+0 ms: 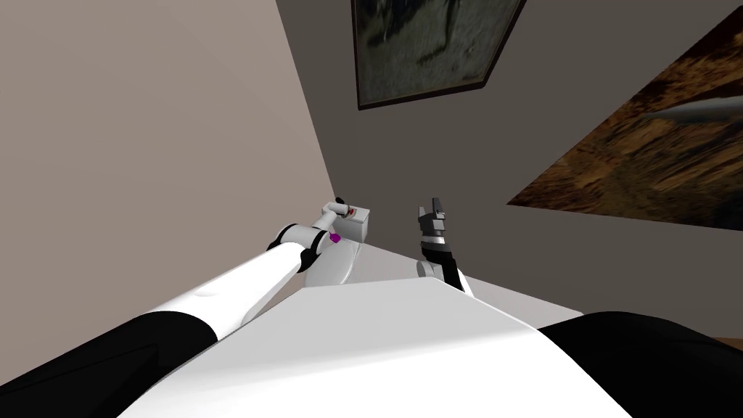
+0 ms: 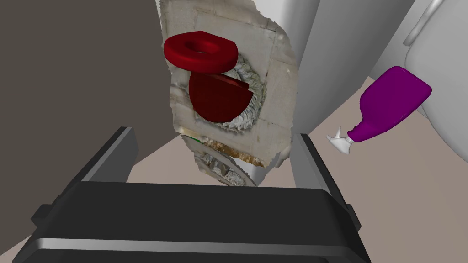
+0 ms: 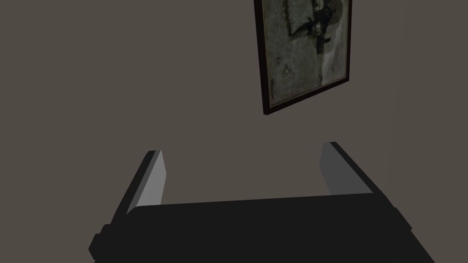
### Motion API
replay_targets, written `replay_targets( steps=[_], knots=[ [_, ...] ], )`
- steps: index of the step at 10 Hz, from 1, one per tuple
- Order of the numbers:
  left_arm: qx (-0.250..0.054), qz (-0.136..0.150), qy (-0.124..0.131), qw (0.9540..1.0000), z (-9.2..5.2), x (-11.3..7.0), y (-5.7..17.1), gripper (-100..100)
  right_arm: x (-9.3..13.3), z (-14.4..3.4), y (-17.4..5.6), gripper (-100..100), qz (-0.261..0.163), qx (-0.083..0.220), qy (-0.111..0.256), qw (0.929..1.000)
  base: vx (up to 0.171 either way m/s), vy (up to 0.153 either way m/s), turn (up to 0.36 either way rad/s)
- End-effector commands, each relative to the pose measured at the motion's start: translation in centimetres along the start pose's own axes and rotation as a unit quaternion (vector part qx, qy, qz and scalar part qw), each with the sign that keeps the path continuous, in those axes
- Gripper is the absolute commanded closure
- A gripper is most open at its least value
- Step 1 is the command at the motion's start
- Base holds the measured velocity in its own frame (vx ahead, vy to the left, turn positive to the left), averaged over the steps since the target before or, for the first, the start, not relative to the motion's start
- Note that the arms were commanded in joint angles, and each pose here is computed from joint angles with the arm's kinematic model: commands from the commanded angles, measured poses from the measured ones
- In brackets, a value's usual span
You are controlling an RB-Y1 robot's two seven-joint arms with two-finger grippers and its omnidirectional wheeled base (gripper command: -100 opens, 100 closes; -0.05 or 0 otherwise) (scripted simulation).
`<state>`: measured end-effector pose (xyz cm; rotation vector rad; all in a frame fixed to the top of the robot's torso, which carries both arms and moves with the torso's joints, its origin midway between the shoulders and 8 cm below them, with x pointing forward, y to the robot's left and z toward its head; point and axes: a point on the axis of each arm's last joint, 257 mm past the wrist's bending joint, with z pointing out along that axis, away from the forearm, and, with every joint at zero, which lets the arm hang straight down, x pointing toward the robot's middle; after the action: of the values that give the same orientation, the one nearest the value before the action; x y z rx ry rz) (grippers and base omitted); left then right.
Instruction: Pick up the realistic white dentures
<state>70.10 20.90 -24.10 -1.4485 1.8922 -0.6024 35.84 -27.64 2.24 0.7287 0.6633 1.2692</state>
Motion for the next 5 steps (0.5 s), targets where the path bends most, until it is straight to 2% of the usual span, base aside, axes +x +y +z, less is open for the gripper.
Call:
replay_targets(
  steps=[1, 5],
  knots=[
    [-0.006, 0.001, -0.003, 1.0000, 0.09, -0.34, 0.56, -100, 0.00, 0.00, 0.00, 0, 0.000, 0.000, 0.000, 1.0000, 0.018, -0.016, 0.039],
    [-0.006, 0.001, -0.003, 1.0000, 0.09, -0.34, 0.56, -100, 0.00, 0.00, 0.00, 0, 0.000, 0.000, 0.000, 1.0000, 0.007, -0.006, 0.002]
  ],
)
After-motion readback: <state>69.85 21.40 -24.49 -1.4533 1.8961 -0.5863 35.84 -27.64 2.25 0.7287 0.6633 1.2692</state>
